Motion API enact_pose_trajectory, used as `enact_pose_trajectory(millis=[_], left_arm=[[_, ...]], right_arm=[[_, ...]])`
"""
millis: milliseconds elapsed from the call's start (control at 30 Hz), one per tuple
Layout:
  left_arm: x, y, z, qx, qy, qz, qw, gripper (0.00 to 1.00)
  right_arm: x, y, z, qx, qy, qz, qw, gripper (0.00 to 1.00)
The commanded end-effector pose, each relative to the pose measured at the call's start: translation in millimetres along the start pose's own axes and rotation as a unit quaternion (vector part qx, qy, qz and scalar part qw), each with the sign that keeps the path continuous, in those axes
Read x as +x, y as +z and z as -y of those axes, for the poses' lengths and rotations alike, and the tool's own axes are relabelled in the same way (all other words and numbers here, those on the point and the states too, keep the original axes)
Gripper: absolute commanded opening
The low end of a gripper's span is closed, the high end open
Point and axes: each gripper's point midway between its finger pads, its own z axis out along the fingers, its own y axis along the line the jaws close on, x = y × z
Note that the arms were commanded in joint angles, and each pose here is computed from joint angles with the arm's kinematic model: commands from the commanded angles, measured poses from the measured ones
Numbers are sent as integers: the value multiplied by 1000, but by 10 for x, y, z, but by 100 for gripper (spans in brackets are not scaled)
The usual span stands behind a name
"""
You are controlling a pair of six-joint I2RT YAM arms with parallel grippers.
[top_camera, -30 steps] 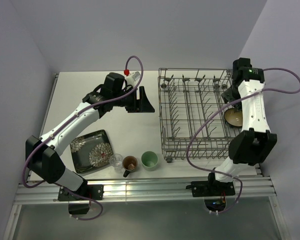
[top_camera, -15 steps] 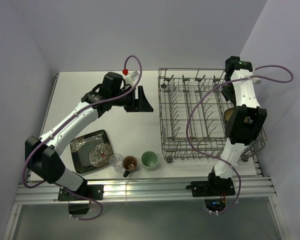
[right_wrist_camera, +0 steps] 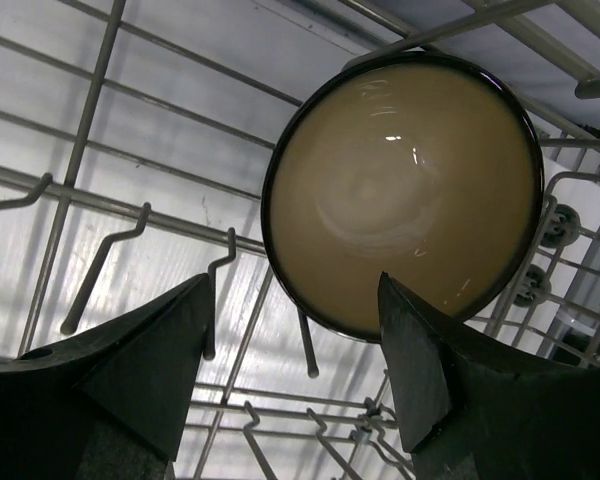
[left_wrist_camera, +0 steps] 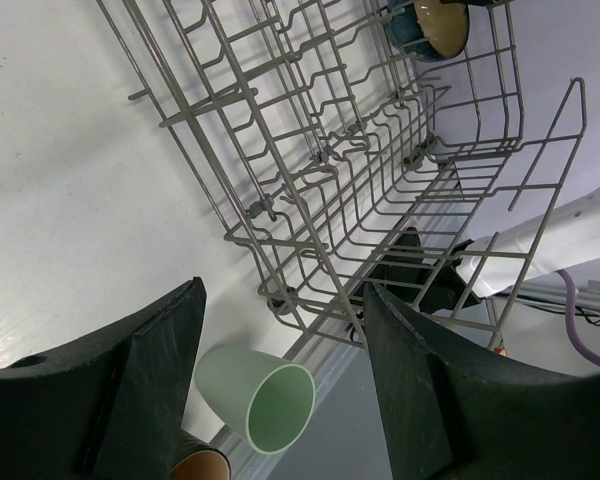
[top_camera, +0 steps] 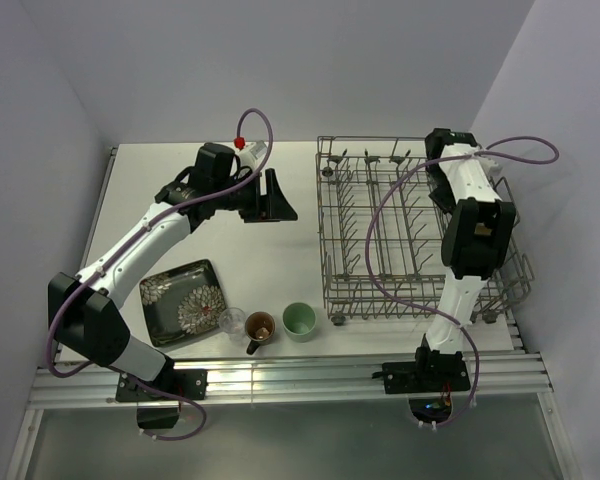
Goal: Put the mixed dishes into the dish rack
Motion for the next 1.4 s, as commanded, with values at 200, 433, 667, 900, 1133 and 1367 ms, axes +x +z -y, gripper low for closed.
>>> enact_pose_trajectory(millis=[200,433,667,900,1133,1367], left_arm=[[-8,-25,-3,12,15,4,1000,70],[14,-18,-56,10,9,0,1000,70],[33,-36,-112,7,4,-1,1000,70],[30,-36,-120,7,3,-4,1000,71],[-48,21,-87,13,-4,-9,1000,70],[-64,73,-80,20,-20,-11,1000,69]], right_arm=[[144,205,278,85,-16,16,996,74],[318,344,236,93,-11,-2,996,67],[412,453,299,112,-11,-1,994,43],[332,392,274,97,-7,2,995,0],[-141,-16,183,38,3,34,999,0],[-611,-561,185,-47,24,71,996,0]])
